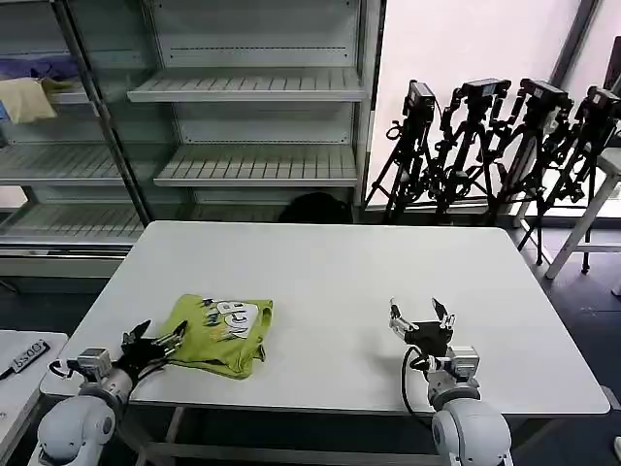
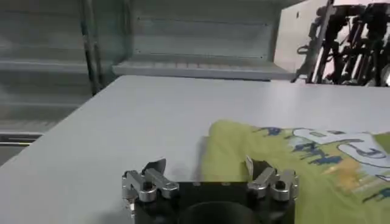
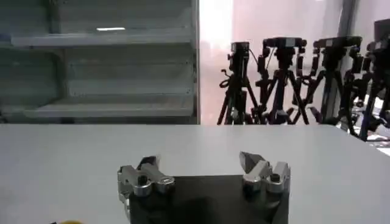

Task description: Fold and organize the clothes.

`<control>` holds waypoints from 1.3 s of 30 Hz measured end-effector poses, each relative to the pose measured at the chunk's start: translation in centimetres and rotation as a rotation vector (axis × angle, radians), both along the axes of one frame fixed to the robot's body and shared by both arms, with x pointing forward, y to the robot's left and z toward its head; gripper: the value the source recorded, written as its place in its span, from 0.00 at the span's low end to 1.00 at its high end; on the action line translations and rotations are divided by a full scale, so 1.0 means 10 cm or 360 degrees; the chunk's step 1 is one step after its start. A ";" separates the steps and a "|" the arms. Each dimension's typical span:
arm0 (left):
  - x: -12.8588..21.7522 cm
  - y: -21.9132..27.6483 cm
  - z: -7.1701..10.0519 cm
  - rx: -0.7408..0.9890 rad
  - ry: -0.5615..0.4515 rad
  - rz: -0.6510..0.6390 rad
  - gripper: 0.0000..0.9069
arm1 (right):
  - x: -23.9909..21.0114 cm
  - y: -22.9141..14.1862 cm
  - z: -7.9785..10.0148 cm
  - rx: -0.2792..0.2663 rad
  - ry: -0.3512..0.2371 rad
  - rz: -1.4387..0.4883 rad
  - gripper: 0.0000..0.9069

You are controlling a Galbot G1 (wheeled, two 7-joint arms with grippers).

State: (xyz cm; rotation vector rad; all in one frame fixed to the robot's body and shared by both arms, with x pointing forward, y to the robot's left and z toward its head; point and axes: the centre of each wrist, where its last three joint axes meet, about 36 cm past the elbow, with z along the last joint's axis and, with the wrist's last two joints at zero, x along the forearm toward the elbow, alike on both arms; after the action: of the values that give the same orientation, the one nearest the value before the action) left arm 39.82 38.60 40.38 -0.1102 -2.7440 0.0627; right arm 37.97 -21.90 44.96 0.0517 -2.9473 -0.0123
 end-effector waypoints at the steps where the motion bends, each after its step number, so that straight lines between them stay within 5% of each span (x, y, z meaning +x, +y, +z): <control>1: 0.00 0.00 -0.01 -0.0001 0.0002 -0.0003 0.19 | 0.00 0.00 0.00 0.0001 -0.0001 0.0000 1.00; 3: -0.01 -0.01 -0.02 -0.0005 0.0006 -0.0006 0.01 | 0.00 0.00 0.00 0.0002 -0.0002 -0.0001 1.00; 28: -0.07 -0.06 -0.08 -0.0068 -0.0024 -0.0002 0.00 | 0.00 -0.01 0.00 -0.0005 -0.0002 -0.0029 1.00; 39: -0.01 0.34 0.33 0.0121 -0.0215 0.0087 0.00 | 0.02 -0.03 0.00 -0.0008 -0.0011 -0.0027 1.00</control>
State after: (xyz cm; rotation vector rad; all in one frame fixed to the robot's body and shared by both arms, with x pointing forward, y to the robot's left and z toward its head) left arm 39.68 42.00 43.64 -0.0187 -2.8800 -0.0355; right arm 38.16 -22.22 44.98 0.0261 -2.9547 -0.0069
